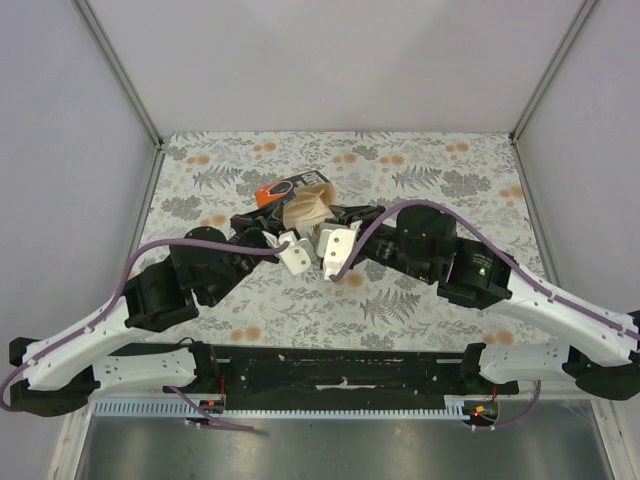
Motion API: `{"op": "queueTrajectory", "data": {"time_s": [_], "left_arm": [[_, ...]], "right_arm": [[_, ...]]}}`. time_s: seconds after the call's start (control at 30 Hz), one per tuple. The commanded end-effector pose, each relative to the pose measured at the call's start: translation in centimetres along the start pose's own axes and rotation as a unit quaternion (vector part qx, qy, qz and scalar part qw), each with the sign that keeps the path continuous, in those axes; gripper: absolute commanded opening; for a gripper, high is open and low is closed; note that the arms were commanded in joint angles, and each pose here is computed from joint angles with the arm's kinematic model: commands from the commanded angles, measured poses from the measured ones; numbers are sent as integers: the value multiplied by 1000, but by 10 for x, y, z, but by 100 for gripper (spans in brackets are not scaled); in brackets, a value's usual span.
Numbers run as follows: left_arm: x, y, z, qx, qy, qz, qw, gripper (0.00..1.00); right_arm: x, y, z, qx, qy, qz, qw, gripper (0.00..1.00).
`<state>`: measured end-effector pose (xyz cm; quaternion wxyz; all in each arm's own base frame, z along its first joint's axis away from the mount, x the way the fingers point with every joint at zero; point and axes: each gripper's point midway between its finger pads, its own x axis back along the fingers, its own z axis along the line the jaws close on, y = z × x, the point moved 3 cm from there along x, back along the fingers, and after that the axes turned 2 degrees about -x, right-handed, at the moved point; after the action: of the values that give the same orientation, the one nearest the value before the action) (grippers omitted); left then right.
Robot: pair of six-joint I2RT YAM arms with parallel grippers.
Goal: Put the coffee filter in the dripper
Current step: Place the coffee filter holder at the center of the board.
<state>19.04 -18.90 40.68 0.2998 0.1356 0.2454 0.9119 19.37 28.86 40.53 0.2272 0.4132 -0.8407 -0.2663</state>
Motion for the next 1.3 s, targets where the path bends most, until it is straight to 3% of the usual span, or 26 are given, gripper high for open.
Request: {"op": "queueTrajectory", "data": {"time_s": [0.0,0.13,0.23,0.63,0.93,1.13,1.27], "left_arm": [[-5,8,11,24,37,-11,999,2],[-5,7,15,29,53,-7,998,2],[-4,8,16,24,52,-11,998,2],[-4,12,14,19,46,-25,998,2],[-5,14,18,28,51,-25,998,2],[-5,13,19,28,53,-24,998,2],[-5,14,18,30,50,-26,998,2]], "right_arm": [[16,27,13,-34,62,-76,995,35],[27,34,16,-85,88,-112,986,41],[29,36,19,-115,105,-114,981,40],[1,7,-7,-261,64,-29,963,34],[-14,-13,-6,-267,46,27,962,34],[-20,-34,8,-251,60,77,963,39],[-30,-33,8,-251,65,79,963,40]]}}
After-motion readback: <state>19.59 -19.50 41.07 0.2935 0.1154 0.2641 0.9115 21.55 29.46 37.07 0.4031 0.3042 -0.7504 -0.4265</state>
